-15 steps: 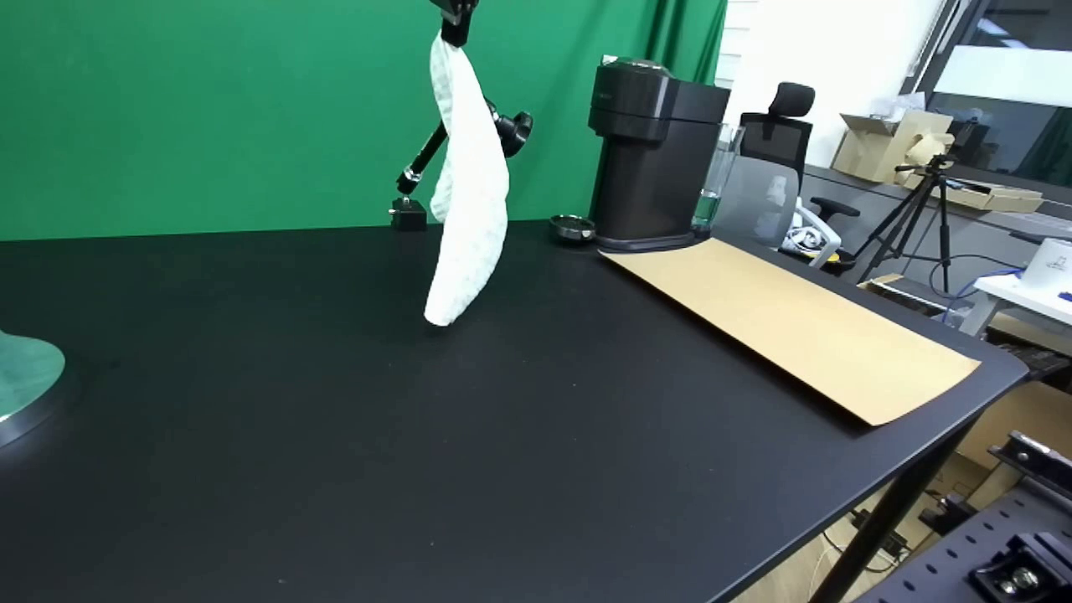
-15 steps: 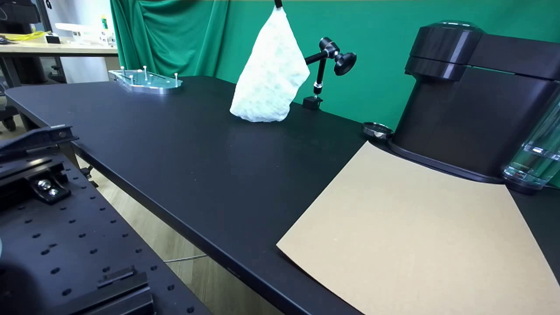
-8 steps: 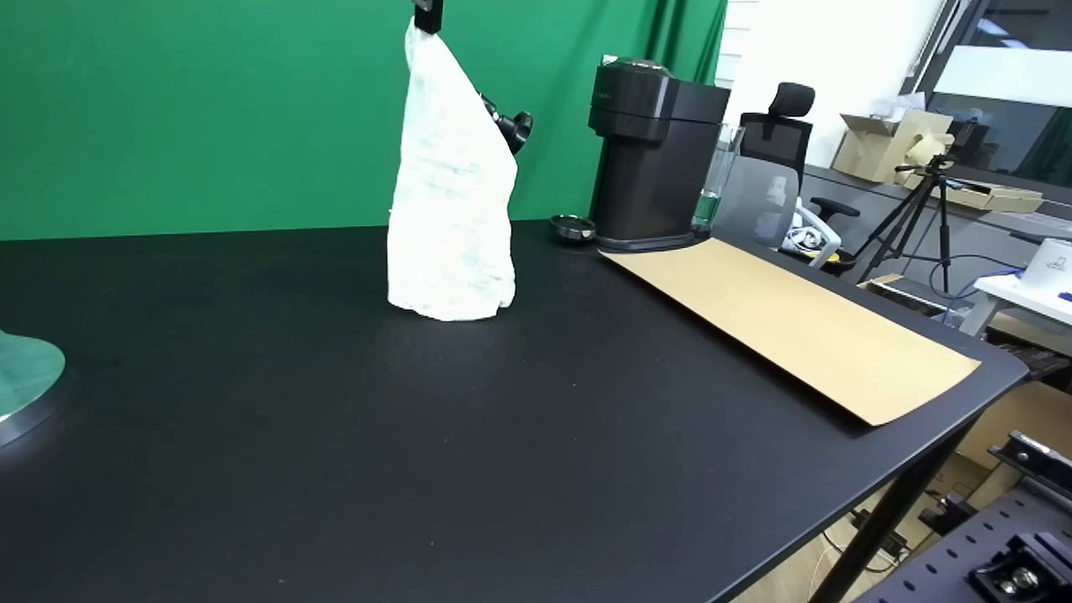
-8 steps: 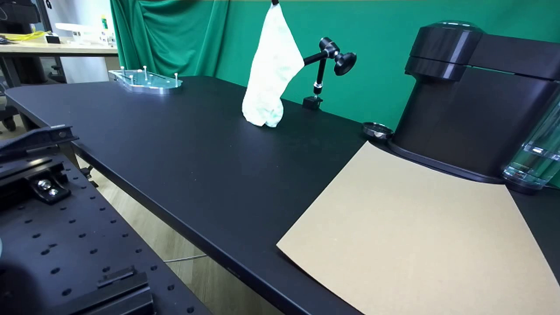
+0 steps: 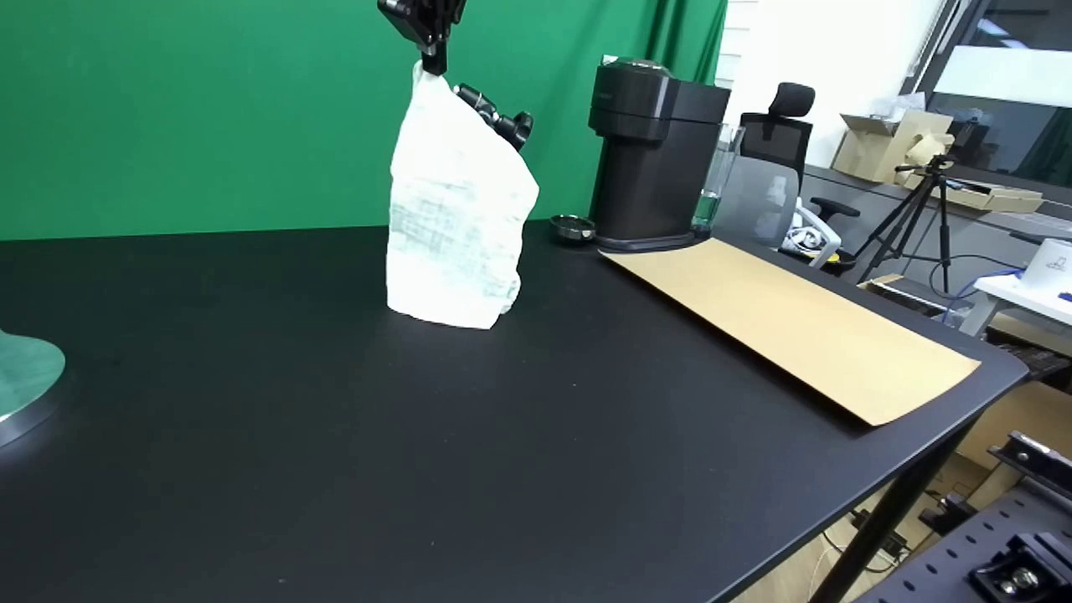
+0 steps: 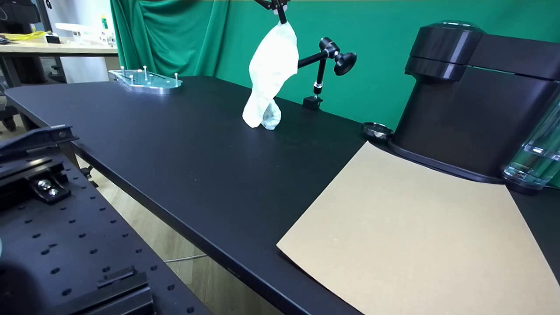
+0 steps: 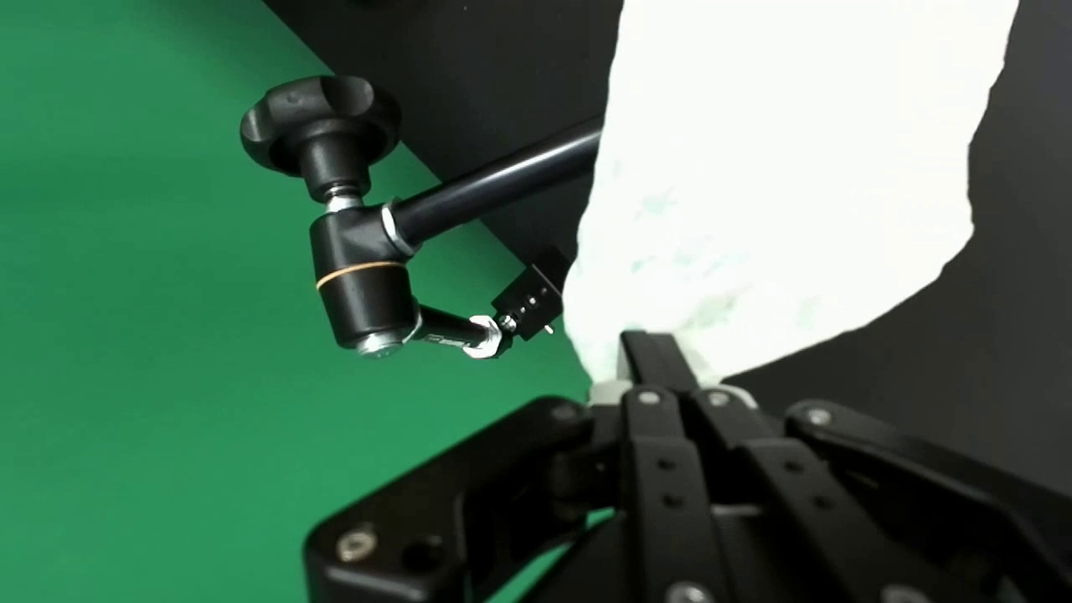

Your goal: Hang the white towel on the black stand

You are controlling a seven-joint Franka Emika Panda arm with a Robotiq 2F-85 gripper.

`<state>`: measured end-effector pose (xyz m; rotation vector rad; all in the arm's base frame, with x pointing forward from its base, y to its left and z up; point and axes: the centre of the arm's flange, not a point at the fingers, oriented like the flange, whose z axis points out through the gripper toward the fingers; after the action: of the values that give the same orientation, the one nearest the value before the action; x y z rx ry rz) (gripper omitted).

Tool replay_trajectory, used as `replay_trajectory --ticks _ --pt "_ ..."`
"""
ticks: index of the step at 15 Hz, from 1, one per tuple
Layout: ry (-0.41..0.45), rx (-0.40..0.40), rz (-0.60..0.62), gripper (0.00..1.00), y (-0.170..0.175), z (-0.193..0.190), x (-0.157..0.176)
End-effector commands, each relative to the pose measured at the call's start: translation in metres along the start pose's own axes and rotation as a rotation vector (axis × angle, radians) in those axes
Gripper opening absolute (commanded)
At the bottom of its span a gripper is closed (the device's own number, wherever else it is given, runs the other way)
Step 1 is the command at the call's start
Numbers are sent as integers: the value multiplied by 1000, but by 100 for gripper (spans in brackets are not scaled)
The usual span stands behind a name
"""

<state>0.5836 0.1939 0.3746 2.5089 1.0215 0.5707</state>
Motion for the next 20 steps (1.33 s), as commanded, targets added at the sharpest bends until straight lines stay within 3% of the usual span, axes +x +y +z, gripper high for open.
replay_trajectory --ticks 1,11,20 --pt "-43 -22 59 0 18 14 19" --pt "-124 -62 171 0 61 33 9" --pt "-147 -49 274 0 88 43 -35"
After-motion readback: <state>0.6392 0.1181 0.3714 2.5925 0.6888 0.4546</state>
